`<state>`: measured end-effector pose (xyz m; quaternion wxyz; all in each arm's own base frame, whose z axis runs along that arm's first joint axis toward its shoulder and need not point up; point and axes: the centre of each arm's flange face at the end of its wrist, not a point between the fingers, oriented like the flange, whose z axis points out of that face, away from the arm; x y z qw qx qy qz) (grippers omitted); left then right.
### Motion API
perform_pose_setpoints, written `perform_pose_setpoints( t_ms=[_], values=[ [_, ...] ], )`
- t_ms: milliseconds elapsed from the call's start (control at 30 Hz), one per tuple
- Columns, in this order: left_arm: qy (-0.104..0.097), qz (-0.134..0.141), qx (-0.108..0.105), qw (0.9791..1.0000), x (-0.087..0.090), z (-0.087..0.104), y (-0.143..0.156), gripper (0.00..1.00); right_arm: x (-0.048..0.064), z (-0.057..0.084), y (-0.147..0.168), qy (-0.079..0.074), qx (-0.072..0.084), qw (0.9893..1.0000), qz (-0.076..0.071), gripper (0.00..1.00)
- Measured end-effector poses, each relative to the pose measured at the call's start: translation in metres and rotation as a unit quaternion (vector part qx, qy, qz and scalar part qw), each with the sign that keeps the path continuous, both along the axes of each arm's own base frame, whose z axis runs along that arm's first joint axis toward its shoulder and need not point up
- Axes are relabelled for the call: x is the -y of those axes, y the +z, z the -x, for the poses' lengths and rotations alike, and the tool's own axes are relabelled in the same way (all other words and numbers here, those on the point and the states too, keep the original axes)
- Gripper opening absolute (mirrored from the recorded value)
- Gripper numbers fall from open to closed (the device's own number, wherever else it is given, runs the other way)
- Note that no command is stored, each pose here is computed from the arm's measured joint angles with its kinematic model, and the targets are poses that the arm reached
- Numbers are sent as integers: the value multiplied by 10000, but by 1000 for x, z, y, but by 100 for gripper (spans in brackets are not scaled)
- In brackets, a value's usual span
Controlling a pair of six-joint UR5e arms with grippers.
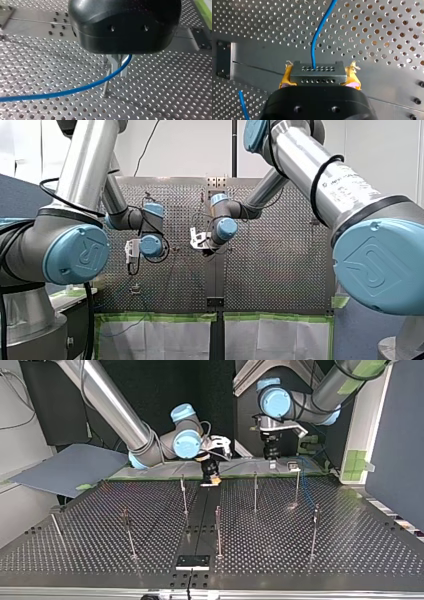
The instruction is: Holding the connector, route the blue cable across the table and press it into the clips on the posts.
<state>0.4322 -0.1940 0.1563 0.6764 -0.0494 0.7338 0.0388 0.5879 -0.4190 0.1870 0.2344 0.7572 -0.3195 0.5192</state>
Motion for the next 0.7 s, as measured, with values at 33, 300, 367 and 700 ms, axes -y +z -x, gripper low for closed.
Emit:
perform_pose_setpoints(
  t_ms=[33,300,367,700],
  values=[
    [-29,26,15,10000,0,-2,0,0,1,1,0,-8,1,10000,0,0],
    [-231,108,-3,9997,5,-15,-16,0,10,7,-1,-83,1,10000,-4,0],
    [-251,139,28,9996,6,-19,-20,0,12,8,-1,-103,1,9999,-4,0],
    [-297,195,194,9992,5,-36,-16,0,23,14,-2,-197,58,9998,39,0]
  ],
)
